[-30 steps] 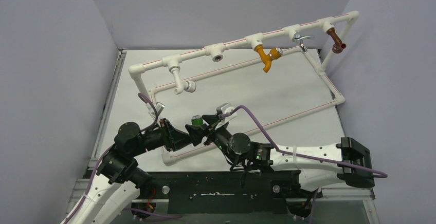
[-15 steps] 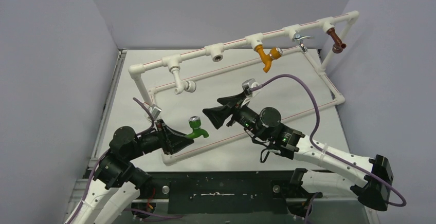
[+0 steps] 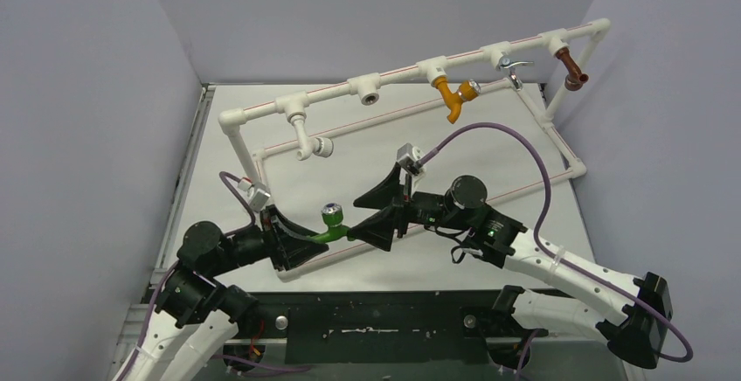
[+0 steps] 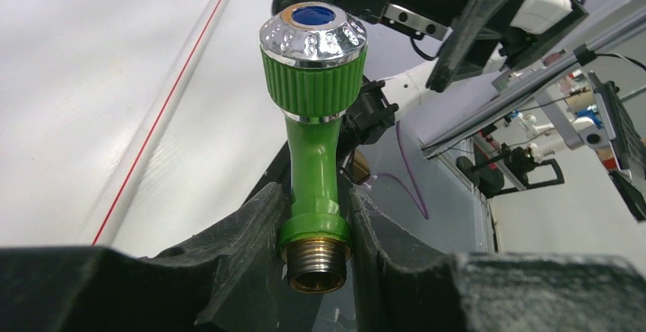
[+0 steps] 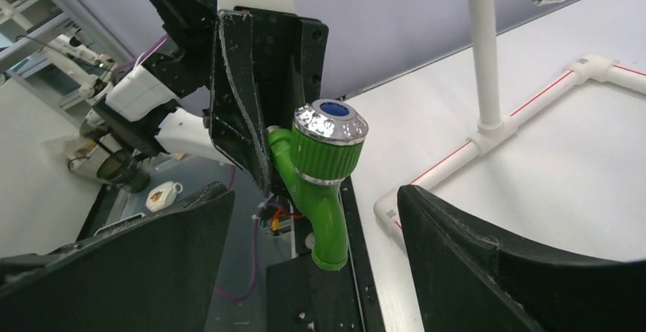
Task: Install the water faucets
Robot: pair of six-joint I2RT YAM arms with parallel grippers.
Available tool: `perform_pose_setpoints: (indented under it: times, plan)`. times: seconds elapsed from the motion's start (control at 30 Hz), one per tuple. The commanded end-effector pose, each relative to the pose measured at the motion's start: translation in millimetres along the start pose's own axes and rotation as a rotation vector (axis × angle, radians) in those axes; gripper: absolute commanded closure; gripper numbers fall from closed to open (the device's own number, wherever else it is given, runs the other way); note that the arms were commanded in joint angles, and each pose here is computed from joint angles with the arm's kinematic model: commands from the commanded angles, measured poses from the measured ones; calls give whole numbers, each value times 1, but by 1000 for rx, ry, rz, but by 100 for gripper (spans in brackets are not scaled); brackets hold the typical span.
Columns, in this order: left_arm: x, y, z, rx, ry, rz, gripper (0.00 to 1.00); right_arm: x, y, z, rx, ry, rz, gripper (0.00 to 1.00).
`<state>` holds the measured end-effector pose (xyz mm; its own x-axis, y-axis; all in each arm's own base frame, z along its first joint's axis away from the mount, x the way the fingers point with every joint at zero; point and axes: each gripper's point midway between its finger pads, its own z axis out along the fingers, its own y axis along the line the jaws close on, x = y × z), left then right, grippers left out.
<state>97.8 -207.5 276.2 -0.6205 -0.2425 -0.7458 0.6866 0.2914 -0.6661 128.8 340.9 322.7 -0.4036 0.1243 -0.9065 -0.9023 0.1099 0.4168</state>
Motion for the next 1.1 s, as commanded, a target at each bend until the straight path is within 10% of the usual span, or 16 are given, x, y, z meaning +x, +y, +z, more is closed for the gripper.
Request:
perform_pose_setpoints:
  times: [0.0,1.07]
  plan:
    - [-21,-42,-8,166,-62,142,100,-14,31,-5,-145,-6,-22,20]
    - [-35,-65,-5,286,-98,162,100,-5,71,21,-334,59,-29,46]
